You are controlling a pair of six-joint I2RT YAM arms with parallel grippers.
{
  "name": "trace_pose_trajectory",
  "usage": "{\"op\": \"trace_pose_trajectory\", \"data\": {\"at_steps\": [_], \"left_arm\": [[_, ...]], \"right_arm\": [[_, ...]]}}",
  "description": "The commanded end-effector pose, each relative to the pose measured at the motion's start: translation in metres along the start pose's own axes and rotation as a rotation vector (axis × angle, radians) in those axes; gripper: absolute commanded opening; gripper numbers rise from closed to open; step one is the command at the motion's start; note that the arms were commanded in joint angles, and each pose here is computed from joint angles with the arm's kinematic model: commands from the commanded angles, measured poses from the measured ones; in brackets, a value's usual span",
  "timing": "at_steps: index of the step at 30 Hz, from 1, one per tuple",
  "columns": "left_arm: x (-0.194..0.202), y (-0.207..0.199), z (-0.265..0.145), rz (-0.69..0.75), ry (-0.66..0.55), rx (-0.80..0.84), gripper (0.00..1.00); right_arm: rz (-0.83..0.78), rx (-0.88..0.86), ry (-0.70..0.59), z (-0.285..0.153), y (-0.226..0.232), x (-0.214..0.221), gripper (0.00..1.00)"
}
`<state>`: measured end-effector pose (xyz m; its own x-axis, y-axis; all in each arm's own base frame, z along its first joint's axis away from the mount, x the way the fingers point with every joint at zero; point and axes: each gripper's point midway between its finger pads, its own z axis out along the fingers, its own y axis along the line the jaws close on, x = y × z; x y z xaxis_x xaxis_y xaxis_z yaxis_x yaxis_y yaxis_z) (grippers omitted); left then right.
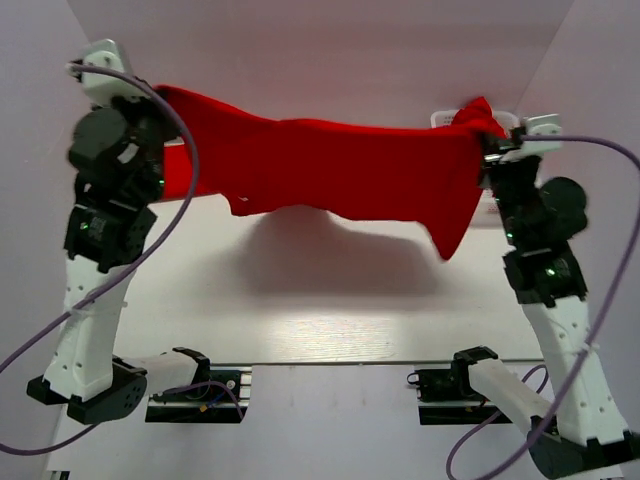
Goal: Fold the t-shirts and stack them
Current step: Flatten out the tshirt
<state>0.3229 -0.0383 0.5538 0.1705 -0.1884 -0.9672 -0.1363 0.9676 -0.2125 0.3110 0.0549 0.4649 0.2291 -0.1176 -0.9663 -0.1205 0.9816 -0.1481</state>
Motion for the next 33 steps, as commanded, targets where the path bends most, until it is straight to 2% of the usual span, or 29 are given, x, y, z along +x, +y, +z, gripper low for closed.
{"op": "trace_pose_trajectory", "data": {"at_steps": [1, 4, 12, 15, 20, 23, 24, 25, 26, 27, 28, 29, 30, 32, 33], "left_arm": [[-0.092, 0.013, -0.039, -0.008, -0.216, 0.042, 0.0], [-0.138, 0.019, -0.069, -0.029, -0.329, 0.087, 0.0], [-0.224, 0.022, -0.156, -0.036, -0.608, 0.301, 0.0], [-0.241, 0.027, -0.18, -0.032, -0.676, 0.328, 0.0], [-0.248, 0.024, -0.192, -0.04, -0.708, 0.374, 0.0], [-0.23, 0.016, -0.171, -0.022, -0.654, 0.367, 0.0], [-0.217, 0.007, -0.153, -0.01, -0.619, 0.36, 0.0], [-0.207, 0.005, -0.139, 0.005, -0.592, 0.337, 0.0], [-0.197, 0.005, -0.125, 0.005, -0.562, 0.298, 0.0], [-0.177, -0.003, -0.102, 0.029, -0.513, 0.282, 0.0], [-0.157, -0.009, -0.078, 0.053, -0.463, 0.252, 0.0], [-0.142, -0.005, -0.061, 0.067, -0.427, 0.186, 0.0], [-0.105, -0.011, -0.035, 0.113, -0.351, 0.159, 0.0], [-0.069, -0.005, -0.005, 0.127, -0.298, 0.06, 0.0], [-0.016, -0.009, 0.021, 0.176, -0.208, 0.035, 0.0]], "right_arm": [[-0.089, 0.014, -0.176, -0.037, -0.018, -0.082, 0.0], [-0.092, 0.012, -0.27, -0.075, -0.025, -0.13, 0.0], [-0.132, -0.031, -0.446, -0.154, -0.03, -0.199, 0.0], [-0.134, -0.079, -0.511, -0.183, -0.024, -0.219, 0.0], [-0.118, -0.117, -0.536, -0.194, -0.018, -0.224, 0.0], [-0.089, -0.113, -0.487, -0.179, -0.017, -0.208, 0.0], [-0.08, -0.113, -0.479, -0.174, -0.016, -0.204, 0.0], [-0.074, -0.119, -0.407, -0.151, -0.011, -0.176, 0.0], [-0.07, -0.093, -0.432, -0.146, -0.015, -0.177, 0.0], [-0.052, -0.095, -0.408, -0.135, -0.012, -0.166, 0.0], [-0.038, -0.097, -0.312, -0.107, -0.006, -0.128, 0.0], [-0.023, -0.107, -0.28, -0.098, -0.002, -0.114, 0.0], [0.018, -0.066, -0.245, -0.082, -0.006, -0.101, 0.0], [0.087, -0.073, -0.163, -0.053, 0.007, -0.047, 0.0], [0.117, -0.076, -0.111, -0.042, 0.014, -0.017, 0.0]]}}
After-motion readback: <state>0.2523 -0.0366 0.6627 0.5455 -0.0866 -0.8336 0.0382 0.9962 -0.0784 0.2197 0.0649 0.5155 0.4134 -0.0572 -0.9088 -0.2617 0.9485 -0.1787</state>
